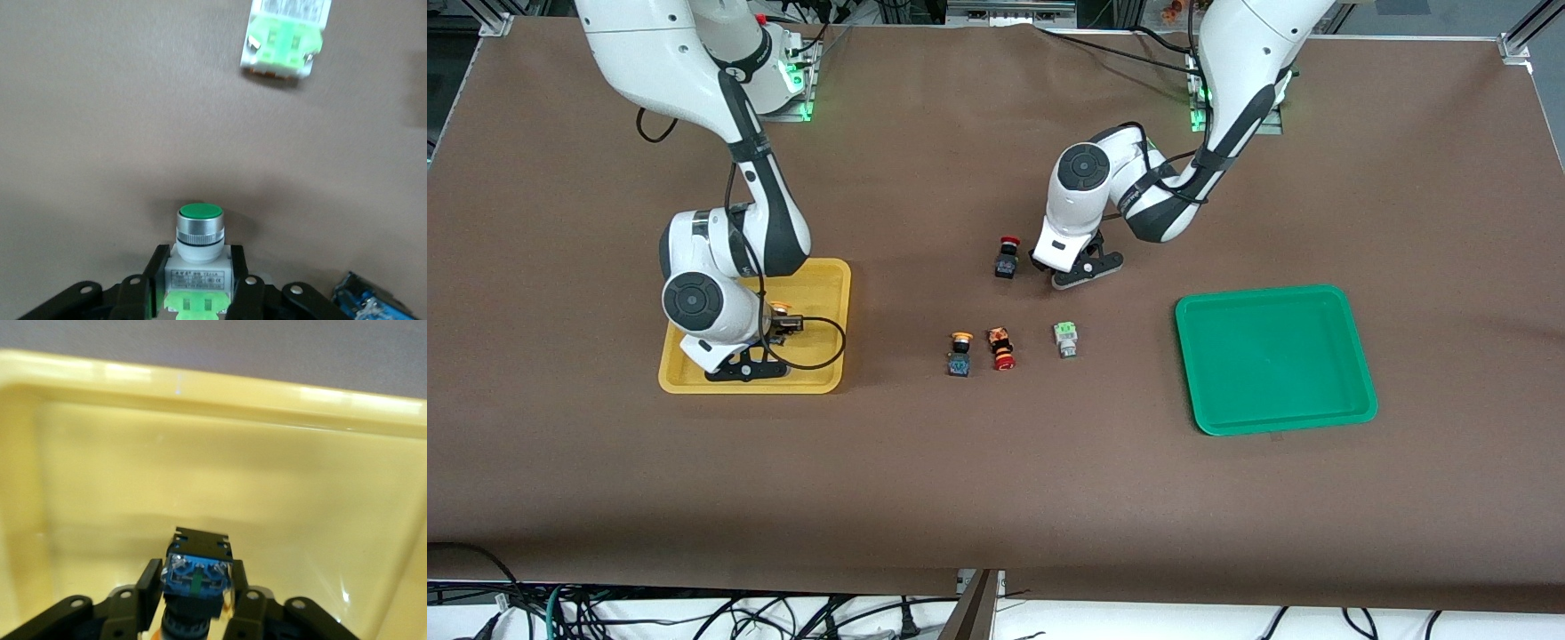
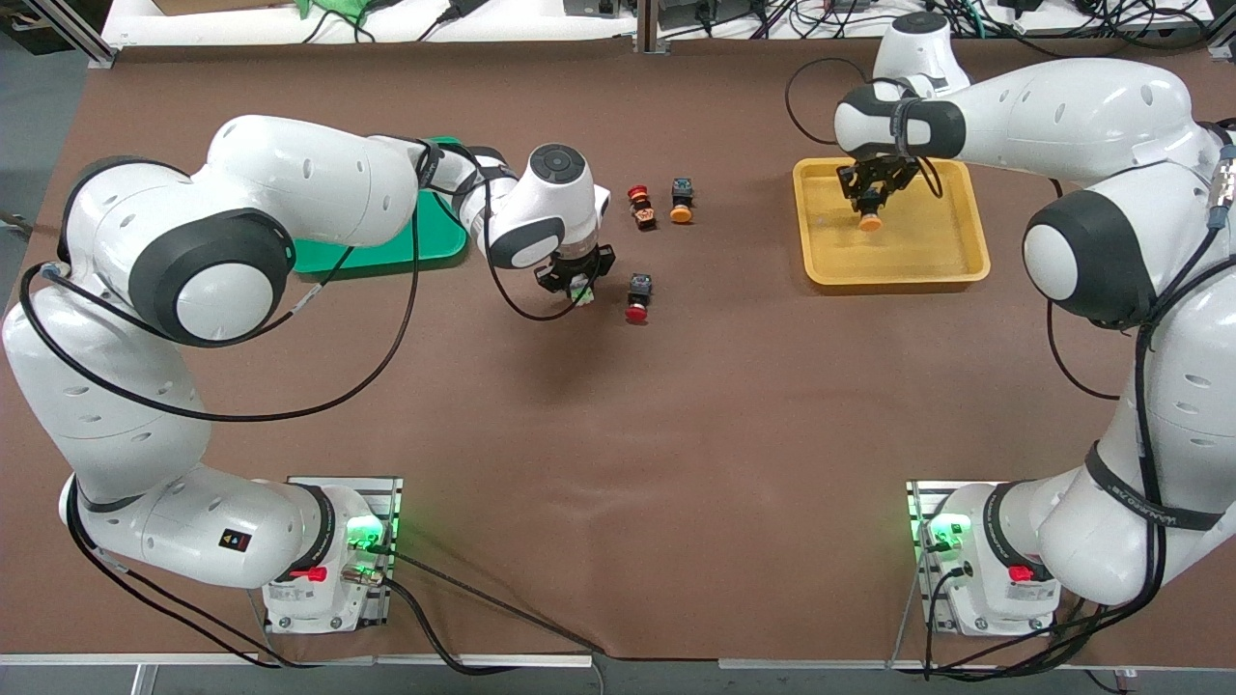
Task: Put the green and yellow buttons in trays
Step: 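Carry the yellow button to the yellow tray while the left gripper lifts the green button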
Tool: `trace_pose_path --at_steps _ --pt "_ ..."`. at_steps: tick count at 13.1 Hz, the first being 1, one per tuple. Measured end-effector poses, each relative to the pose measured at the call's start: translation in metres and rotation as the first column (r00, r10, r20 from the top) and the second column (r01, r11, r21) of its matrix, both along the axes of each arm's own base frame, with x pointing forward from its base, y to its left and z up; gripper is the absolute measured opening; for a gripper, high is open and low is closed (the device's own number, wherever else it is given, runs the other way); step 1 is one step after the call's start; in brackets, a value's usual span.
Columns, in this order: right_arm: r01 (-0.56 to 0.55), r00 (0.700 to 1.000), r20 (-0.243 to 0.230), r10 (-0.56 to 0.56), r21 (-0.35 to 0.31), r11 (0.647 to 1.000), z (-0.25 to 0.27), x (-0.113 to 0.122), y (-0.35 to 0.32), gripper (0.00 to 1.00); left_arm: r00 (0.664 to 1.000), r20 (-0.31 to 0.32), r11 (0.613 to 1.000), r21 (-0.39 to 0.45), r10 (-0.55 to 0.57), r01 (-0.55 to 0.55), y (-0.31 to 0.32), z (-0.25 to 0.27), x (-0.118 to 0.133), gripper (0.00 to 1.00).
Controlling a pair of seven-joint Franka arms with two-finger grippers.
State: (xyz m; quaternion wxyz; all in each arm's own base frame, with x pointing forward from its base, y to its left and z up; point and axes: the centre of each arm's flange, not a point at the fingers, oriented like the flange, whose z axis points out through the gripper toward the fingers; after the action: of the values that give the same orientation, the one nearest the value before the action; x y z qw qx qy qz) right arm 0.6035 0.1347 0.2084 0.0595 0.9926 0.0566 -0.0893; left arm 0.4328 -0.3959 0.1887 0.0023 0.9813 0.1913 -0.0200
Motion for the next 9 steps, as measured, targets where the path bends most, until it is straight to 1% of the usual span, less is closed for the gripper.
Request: trace_pose_path --at_steps 1,2,3,4,5,7,9 --pt "-0.012 1.0 0.001 0.012 0.003 1.0 -0.001 0.0 -0.005 0.62 1.0 0.012 1.0 -0.007 0.001 -0.001 0.005 0.005 0.009 0.41" --pt "-0.014 1.0 0.003 0.014 0.004 1.0 0.0 0.001 -0.007 0.62 0.999 0.029 1.0 -0.015 -0.02 0.02 0.013 0.014 0.022 0.41" --pt "-0.014 1.0 0.008 0.014 0.006 1.0 0.002 0.002 -0.007 0.67 0.997 0.049 0.998 -0.02 -0.052 0.053 0.027 0.023 0.038 0.41" --pt "-0.014 1.0 0.018 0.014 0.013 1.0 0.007 0.004 -0.004 0.74 0.994 0.068 0.996 -0.022 -0.082 0.084 0.045 0.032 0.055 0.41" --pt "0.005 0.999 0.032 -0.007 0.034 0.999 0.013 0.007 0.003 0.75 0.991 0.085 0.994 -0.022 -0.107 0.109 0.064 0.039 0.072 0.41" --pt "0.102 0.992 0.06 -0.109 0.108 0.989 0.031 0.011 0.04 0.75 0.982 0.109 0.988 -0.013 -0.153 0.155 0.101 0.051 0.099 0.41" --pt "0.228 0.968 0.068 -0.242 0.173 0.958 0.05 0.011 0.098 0.75 0.967 0.109 0.973 0.02 -0.23 0.23 0.137 0.064 0.118 0.41"
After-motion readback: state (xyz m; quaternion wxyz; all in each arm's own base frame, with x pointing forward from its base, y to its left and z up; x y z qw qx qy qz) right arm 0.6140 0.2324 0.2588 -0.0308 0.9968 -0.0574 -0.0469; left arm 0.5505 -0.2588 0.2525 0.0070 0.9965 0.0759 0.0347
